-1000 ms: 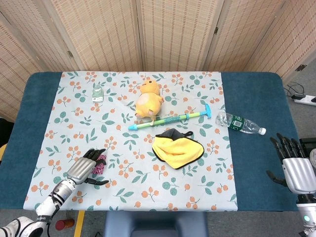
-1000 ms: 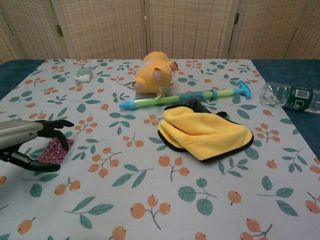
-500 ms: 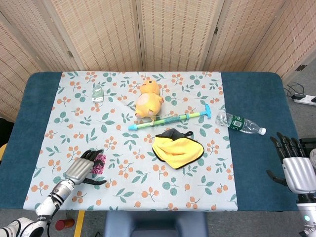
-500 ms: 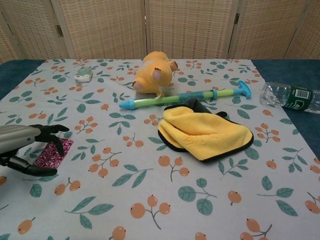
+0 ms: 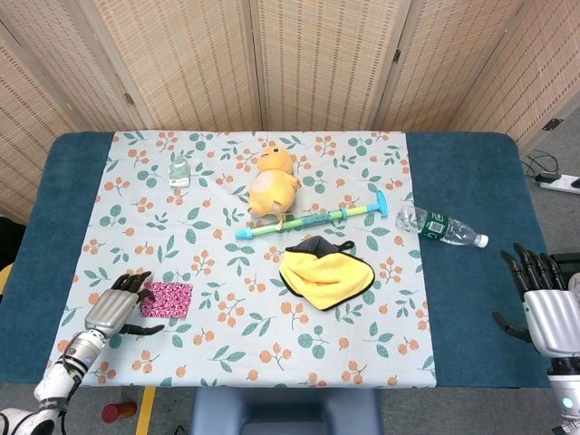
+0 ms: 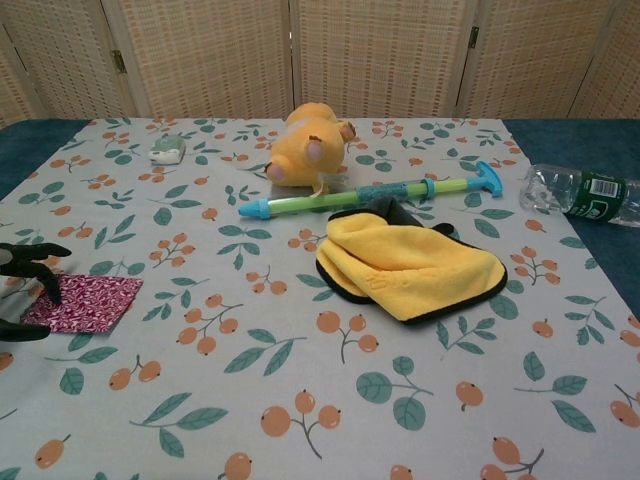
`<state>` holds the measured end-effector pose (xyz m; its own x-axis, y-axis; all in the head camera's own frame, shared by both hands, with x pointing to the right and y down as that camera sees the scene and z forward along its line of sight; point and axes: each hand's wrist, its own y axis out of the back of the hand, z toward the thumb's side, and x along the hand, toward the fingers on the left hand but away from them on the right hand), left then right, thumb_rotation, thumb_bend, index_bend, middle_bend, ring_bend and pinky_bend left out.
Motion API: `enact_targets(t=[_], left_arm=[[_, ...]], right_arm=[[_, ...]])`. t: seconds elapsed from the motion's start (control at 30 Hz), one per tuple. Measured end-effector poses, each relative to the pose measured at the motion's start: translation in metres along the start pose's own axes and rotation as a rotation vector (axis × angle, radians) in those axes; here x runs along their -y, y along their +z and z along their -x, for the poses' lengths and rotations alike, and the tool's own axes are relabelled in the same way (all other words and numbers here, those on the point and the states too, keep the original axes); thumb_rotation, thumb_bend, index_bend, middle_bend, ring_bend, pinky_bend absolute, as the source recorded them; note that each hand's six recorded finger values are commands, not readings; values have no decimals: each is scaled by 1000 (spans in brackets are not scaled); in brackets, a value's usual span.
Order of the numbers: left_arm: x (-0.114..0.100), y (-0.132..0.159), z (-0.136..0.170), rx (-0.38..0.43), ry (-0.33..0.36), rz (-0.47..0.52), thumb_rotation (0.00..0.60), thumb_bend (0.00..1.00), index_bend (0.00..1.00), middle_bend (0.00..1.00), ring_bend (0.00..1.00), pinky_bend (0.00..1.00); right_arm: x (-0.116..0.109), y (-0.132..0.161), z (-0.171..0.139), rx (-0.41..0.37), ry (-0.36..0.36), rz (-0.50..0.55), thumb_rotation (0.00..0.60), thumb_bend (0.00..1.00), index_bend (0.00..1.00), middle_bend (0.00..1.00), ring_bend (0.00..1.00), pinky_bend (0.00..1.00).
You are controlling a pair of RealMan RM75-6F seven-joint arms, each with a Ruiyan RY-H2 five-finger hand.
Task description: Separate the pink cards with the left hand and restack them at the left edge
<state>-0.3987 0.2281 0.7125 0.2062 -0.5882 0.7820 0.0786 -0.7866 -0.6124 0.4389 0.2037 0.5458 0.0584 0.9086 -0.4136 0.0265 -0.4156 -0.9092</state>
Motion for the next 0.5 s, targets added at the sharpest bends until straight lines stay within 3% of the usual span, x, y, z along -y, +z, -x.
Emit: enact_targets(t=[0.2, 0.5], left_arm=[[-10, -5, 6, -13, 29, 11, 221, 140, 348, 0, 0, 0], [-13, 32, 0, 74, 46, 8, 223, 144, 346, 0, 0, 0]], right_arm=[[1, 1, -1, -4, -1, 3, 600, 231, 0, 0, 0, 0], [1, -3, -2, 7, 1, 6, 600, 230, 0, 0, 0, 0]])
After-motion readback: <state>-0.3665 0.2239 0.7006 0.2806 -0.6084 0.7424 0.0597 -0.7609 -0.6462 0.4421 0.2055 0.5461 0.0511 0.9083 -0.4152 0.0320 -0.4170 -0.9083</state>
